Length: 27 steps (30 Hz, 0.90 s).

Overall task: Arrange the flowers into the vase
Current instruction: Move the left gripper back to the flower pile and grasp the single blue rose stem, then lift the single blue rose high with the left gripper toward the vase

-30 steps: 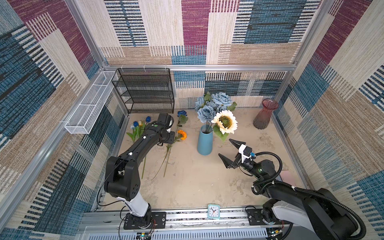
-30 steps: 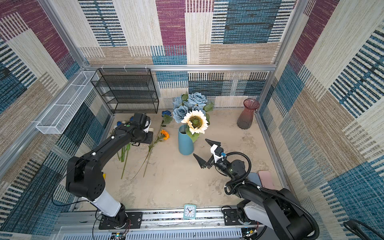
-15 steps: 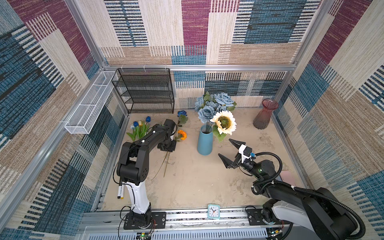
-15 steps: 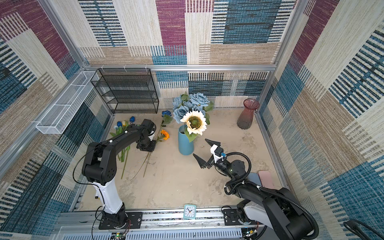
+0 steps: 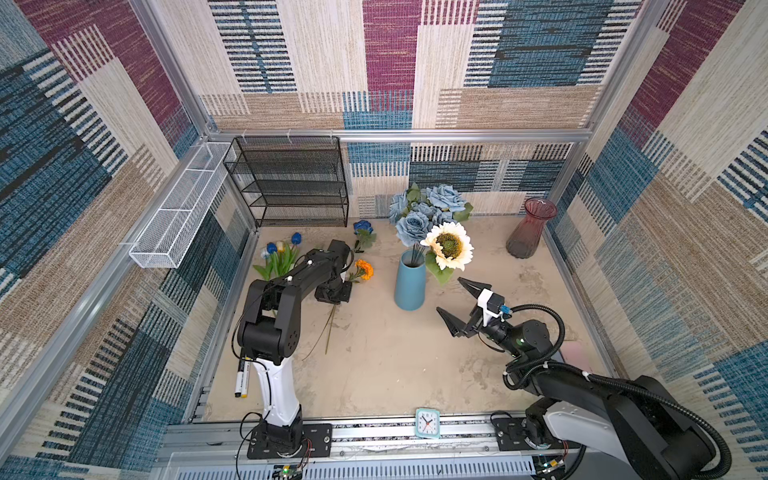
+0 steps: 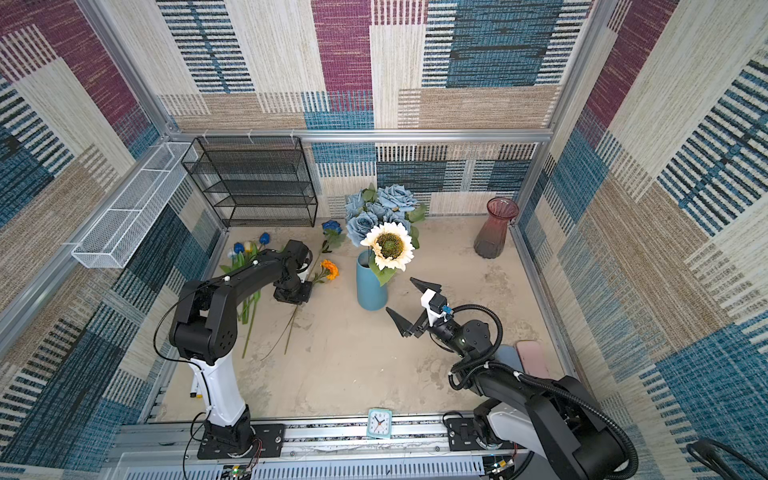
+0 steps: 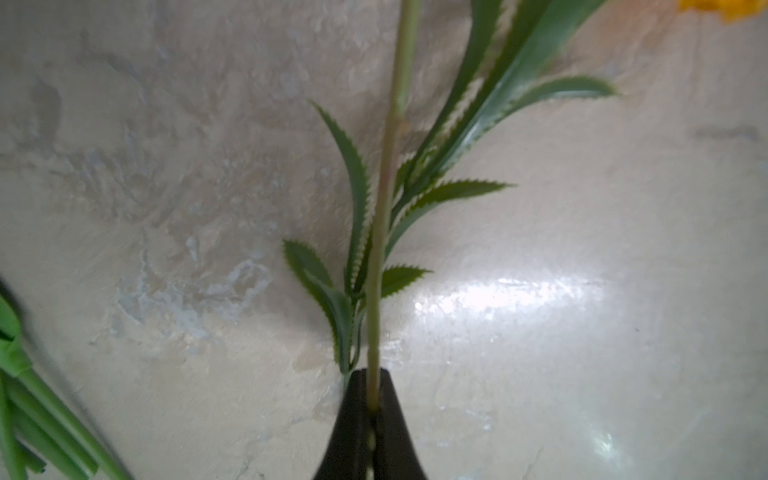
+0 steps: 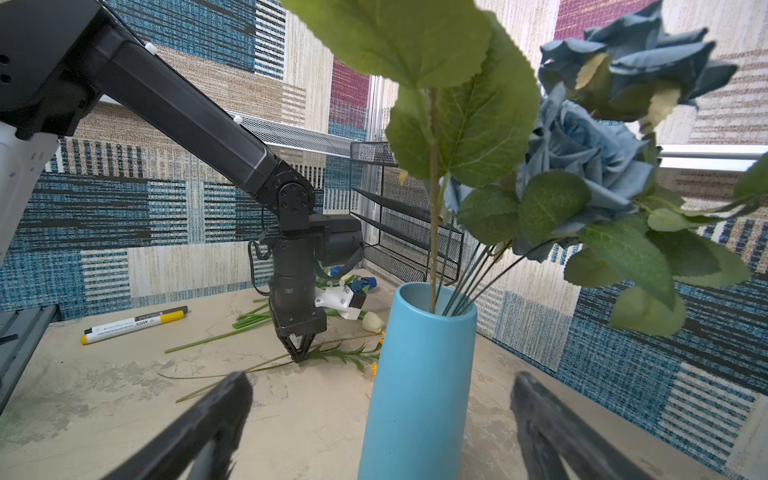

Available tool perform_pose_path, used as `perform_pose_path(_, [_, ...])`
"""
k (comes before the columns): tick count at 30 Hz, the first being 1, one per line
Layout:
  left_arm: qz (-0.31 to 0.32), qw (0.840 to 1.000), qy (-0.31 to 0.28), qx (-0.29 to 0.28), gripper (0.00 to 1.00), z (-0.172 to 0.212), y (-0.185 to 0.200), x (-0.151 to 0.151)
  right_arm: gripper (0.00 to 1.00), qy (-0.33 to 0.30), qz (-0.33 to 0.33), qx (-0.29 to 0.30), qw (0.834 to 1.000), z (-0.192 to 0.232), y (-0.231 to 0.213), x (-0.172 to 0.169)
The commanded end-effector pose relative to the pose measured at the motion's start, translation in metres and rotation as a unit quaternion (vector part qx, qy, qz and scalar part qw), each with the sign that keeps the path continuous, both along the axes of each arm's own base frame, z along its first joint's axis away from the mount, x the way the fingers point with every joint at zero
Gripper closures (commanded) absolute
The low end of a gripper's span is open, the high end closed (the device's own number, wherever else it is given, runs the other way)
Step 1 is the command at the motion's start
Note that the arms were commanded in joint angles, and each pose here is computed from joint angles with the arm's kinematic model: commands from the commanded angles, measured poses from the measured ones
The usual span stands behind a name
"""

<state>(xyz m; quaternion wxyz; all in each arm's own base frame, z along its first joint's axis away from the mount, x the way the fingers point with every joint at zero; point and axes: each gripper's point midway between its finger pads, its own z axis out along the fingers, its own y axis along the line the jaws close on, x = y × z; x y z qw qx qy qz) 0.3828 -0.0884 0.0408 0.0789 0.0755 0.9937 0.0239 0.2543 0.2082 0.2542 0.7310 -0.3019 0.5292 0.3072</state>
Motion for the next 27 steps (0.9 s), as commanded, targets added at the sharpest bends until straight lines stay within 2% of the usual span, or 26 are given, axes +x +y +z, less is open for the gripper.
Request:
perform_pose_path(1, [0.007,1.0,-0.017,-0.004,1.0,0.016,0.0,0.004,0.0,-0.01,0.001,0.006,1.0,0.005,0.0,-0.002])
perform_pose_path(11, [0.014,0.998,-0.049,-0.025,1.0,0.047,-0.004,0.005,0.0,-0.01,-0.001,0.006,1.0,0.005,-0.001,-0.002])
perform_pose_path(18, [0.012,0.993,-0.102,-0.051,1.0,0.08,-0.009,0.006,0.0,-0.009,-0.002,0.006,1.0,0.004,-0.001,-0.001])
perform_pose_path(27, [0.003,0.987,-0.144,-0.074,1.0,0.09,-0.015,0.007,0.0,-0.012,-0.002,0.009,1.0,0.006,-0.002,-0.003])
